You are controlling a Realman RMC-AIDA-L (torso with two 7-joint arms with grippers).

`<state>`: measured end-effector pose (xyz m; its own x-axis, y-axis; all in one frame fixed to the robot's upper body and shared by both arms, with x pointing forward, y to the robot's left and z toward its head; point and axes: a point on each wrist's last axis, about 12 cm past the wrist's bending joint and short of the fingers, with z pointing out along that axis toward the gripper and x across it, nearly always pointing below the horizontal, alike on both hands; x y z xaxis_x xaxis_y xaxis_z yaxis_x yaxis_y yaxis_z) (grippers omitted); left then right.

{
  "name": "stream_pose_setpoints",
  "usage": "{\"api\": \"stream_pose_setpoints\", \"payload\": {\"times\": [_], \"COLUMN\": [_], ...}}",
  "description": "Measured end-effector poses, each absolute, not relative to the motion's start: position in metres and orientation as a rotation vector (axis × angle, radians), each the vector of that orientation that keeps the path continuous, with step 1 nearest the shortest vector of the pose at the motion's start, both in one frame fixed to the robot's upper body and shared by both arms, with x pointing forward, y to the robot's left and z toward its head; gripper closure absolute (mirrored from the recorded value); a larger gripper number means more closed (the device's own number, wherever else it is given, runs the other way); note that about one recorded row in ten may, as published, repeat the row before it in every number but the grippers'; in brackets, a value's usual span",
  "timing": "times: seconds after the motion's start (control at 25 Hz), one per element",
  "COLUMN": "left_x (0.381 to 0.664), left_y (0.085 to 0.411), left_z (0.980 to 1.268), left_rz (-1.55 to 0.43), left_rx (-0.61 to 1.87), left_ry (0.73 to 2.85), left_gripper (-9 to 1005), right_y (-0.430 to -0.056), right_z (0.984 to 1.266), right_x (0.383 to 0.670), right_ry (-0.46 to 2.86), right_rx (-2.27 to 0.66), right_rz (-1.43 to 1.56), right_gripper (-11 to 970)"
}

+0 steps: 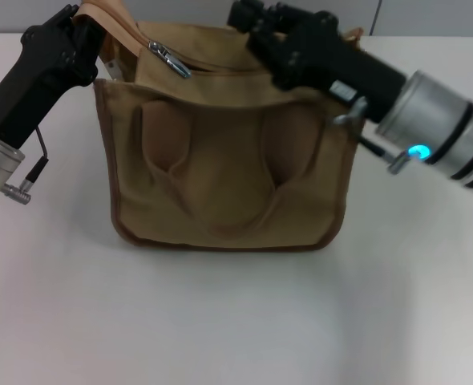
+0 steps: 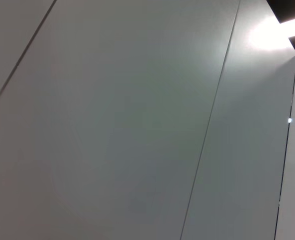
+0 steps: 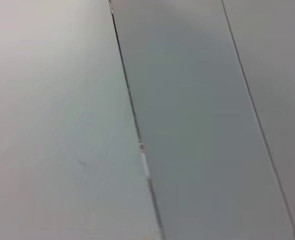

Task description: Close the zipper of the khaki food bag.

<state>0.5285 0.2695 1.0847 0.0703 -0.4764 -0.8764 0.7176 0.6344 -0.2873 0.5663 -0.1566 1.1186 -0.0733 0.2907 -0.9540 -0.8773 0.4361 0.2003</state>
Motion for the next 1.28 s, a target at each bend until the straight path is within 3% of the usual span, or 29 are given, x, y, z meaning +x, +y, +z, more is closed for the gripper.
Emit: {"api": "stream_pose_setpoints", "payload": {"times": [0.2, 0.32, 0.52, 0.8, 1.28], "left_x": [0.529, 0.529, 0.530, 0.529, 0.537], "left_y": [0.268, 0.266, 0.264, 0.263, 0.250], "left_z": [1.085, 1.085, 1.085, 1.086, 1.101], "left_rz": [-0.914, -0.918, -0.924, -0.947, -1.067], "left_rx": [0.253, 0.259, 0.267, 0.283, 0.342], "left_ry": [1.198, 1.199, 1.202, 1.197, 1.144], "left_gripper": [961, 960, 959, 958, 956], "right_y": [-0.180, -0.186, -0.194, -0.203, -0.189], "right_z": [1.130, 1.133, 1.141, 1.153, 1.162], "right_x": [0.572, 0.576, 0.583, 0.586, 0.607], "right_ry": [1.291, 1.309, 1.362, 1.382, 1.655], "right_rx": [-0.603, -0.632, -0.759, -0.982, -0.920], "right_rz": [1.235, 1.295, 1.404, 1.440, 1.492], "right_gripper": [897, 686, 559, 555, 490]}}
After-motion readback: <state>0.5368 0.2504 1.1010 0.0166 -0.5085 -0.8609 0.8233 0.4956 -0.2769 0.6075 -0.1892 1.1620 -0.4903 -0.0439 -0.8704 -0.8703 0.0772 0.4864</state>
